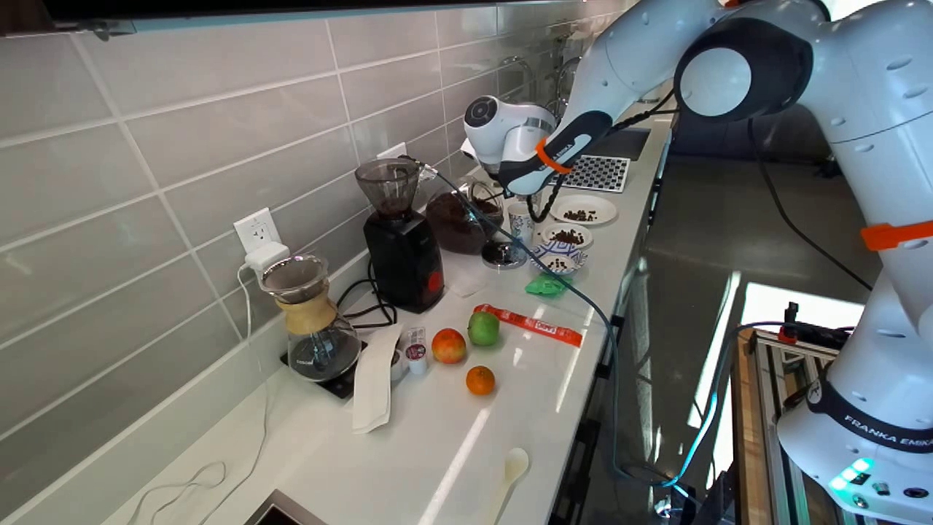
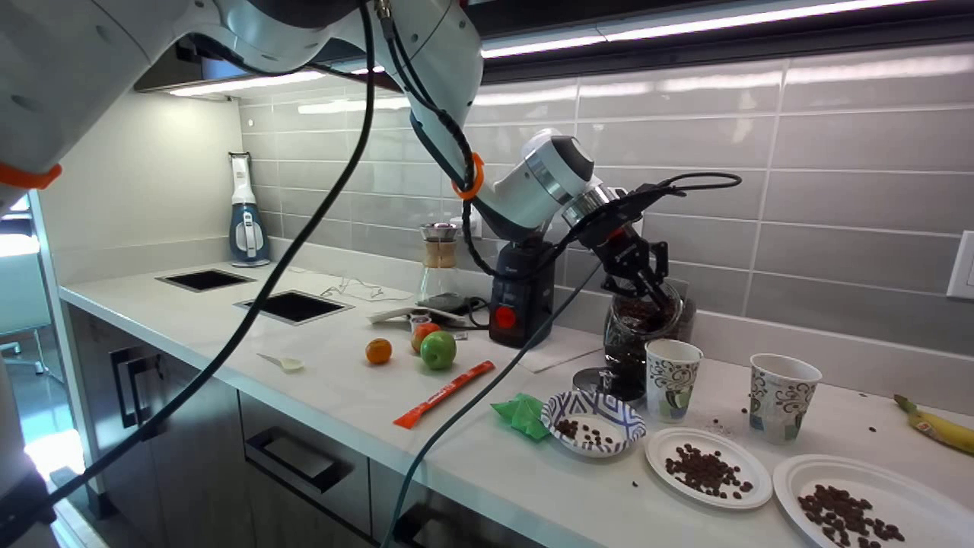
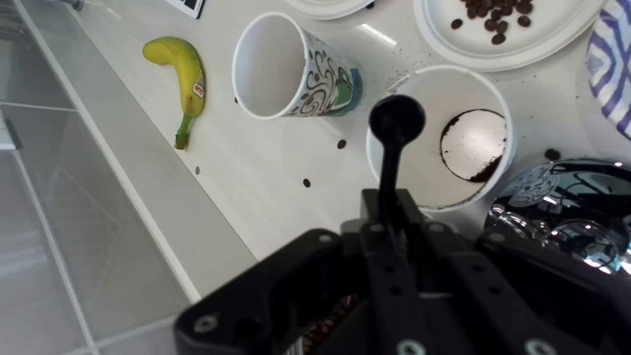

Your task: Use the black ladle to place some contents from the glass container into the coffee cup on the left.

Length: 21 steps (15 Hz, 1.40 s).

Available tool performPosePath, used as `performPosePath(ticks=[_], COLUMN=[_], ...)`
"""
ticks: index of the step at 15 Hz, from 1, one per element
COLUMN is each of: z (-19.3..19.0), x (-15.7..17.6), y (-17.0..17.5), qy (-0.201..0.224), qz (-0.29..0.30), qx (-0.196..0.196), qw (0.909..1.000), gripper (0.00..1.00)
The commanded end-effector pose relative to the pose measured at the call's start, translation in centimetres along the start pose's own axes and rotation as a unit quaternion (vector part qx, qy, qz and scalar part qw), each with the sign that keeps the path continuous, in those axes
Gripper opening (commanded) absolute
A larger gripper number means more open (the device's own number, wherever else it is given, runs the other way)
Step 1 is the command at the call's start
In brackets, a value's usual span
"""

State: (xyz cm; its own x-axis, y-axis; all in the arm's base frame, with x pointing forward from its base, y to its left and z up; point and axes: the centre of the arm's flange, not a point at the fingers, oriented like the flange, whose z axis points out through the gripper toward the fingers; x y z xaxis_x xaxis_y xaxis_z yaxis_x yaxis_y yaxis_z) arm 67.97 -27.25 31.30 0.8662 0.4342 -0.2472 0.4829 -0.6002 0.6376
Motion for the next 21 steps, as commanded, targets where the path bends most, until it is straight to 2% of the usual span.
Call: performPosePath(ticks=[1,8,11,17,21], z=[0.0,1.8,2.6,1.5,1.8], x=[0.4,1.9,2.7,2.3,2.0], y=[0.5,-1.9,-3.0,-1.2,-1.3], qy=[0.008,-0.007,-0.014,-0.004,-0.008], qz=[-0.021,-0.077,-0.082,-0.018,0.037], qx=[-0.037,-0.058,-0.063,-0.053,-0.006], qw=[0.9991,0.9953,0.9945,0.9985,0.9993], gripper=[0.02,0.02,0.02,0.02,0.02])
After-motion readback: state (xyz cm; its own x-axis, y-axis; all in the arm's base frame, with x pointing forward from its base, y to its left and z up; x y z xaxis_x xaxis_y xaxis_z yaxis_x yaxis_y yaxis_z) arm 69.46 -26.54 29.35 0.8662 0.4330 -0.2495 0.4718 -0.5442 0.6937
